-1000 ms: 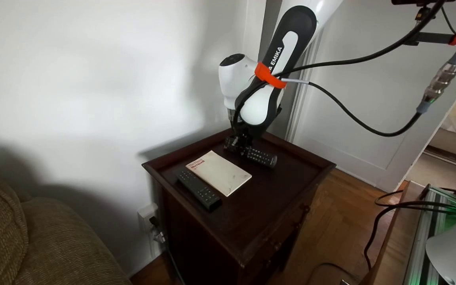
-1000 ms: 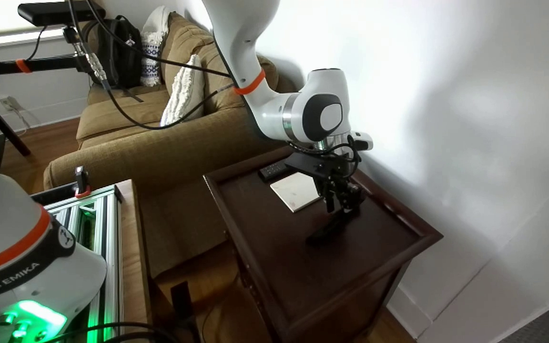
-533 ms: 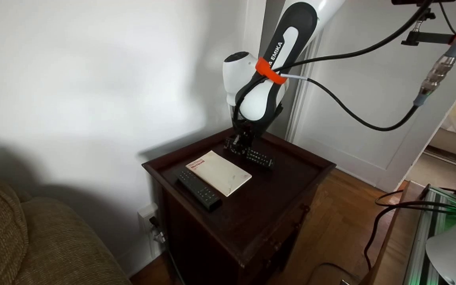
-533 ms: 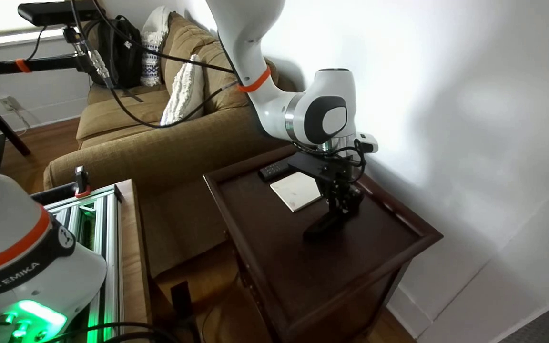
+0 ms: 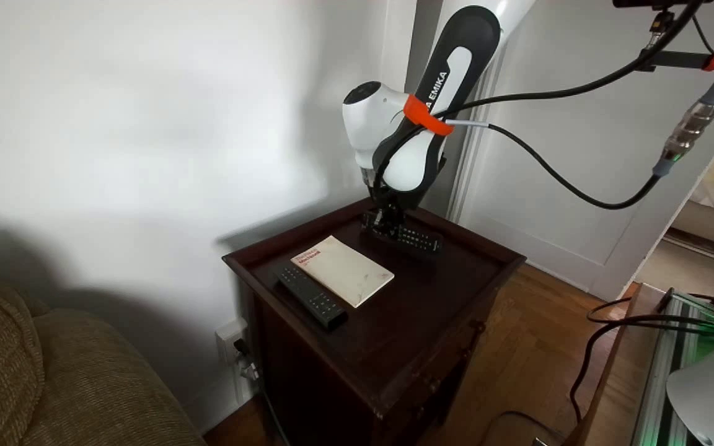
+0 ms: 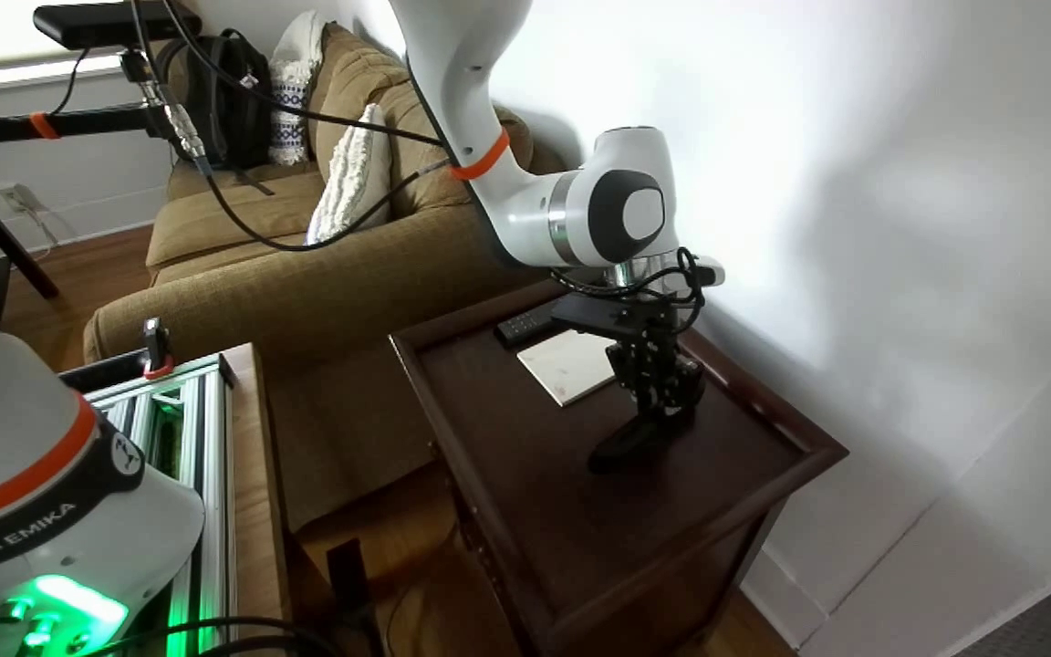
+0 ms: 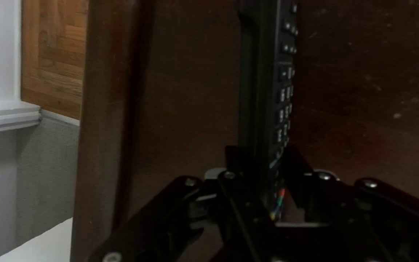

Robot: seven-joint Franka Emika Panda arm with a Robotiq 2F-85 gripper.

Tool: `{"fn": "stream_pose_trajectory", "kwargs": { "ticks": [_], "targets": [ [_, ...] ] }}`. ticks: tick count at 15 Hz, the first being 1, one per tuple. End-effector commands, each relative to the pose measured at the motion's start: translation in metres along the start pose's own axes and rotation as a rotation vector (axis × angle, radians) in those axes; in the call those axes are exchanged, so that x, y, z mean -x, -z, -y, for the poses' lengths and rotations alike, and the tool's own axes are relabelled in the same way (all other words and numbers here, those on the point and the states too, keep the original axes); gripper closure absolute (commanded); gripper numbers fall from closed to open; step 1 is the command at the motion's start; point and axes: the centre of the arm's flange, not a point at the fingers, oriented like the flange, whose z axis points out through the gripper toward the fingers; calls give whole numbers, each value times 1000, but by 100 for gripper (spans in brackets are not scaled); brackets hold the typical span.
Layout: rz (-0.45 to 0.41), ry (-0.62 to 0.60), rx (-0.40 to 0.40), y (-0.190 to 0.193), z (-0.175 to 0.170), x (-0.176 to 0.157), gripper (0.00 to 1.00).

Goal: Flip the black remote control over

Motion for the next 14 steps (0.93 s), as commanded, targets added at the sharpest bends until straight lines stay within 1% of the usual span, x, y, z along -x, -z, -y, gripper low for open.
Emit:
{"fn": "stream_pose_trajectory", "kwargs": {
  "ticks": [1,4,7,11,14],
  "targets": [
    [50,13,112,-1,5,2,90],
    [86,12,162,-8,10,-3,90],
    [109,12,245,-15,16,-7,90],
    [79,32,364,-21,20,-18,90],
    [53,28,381,-28,25,-25,90]
  ]
}}
